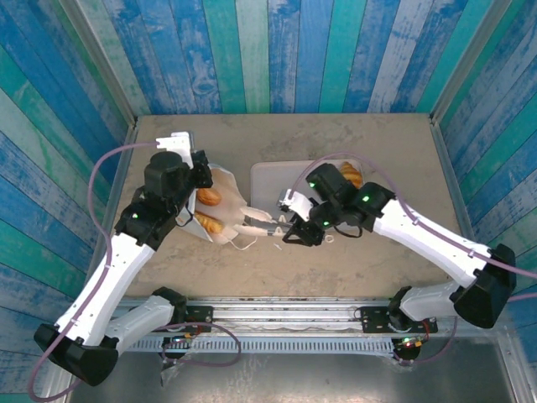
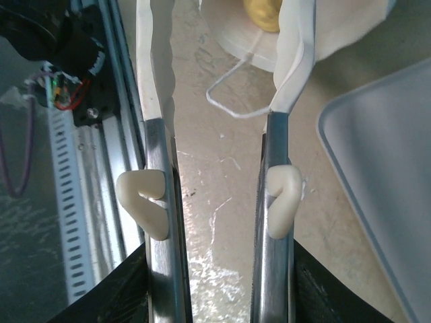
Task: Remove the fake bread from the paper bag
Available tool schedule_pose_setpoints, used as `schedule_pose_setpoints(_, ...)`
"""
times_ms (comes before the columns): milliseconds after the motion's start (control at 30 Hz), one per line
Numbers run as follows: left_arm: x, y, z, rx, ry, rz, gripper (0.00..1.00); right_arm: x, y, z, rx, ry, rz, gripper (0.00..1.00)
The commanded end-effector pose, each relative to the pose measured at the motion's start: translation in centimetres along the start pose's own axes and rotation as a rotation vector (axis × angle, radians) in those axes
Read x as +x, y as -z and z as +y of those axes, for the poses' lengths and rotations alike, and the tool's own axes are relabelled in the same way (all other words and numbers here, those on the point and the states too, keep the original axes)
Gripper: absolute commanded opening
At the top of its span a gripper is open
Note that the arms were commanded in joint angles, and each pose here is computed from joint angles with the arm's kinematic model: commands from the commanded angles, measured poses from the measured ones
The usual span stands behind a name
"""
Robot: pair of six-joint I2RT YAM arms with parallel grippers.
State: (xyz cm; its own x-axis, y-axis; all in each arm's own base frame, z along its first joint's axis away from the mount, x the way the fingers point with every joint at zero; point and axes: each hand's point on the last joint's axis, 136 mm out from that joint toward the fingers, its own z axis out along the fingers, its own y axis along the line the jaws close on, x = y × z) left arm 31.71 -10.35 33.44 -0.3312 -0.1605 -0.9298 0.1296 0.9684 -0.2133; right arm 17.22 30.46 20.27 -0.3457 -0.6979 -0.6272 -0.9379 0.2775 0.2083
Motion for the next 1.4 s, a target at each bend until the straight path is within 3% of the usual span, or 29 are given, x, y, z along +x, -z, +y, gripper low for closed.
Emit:
schedule_pose_setpoints(0, -0.8, 0.6, 0.2, -0.016, 0.021, -0.022, 0.00, -1.8, -1.8, -0.6, 0.098, 0.134, -0.005, 0.45)
schedule_pose_setpoints(300, -0.9, 0.4, 0.1, -0.010, 0.050, -0.030, 0.00, -1.8, -7.8, -2.0, 0.177, 0.200, 0.206, 0.45)
schedule_pose_setpoints(767, -2.1, -0.2, -1.4, 0.057, 0.066, -0.064, 0.00, -3.4, -12.4, -4.2, 0.231, 0.214, 0.317, 0.45)
schedule_pose_setpoints(967, -1.3, -0.9, -1.0, 0.040, 0.078, -0.053, 0.00, -3.8, -10.5, -3.3, 0.203, 0.162, 0.313, 0.35)
schedule_pose_setpoints(1200, -1.2, -1.7, -1.1, 0.037, 0.087, -0.054, 0.00, -4.0, -6.0, -2.3, 0.061, 0.003, 0.193, 0.33)
schedule_pose_setpoints(1367, -1.2, -2.0, -1.4, 0.047, 0.089, -0.055, 0.00, -2.5, -4.1, -1.4, 0.026, -0.023, 0.180, 0.33)
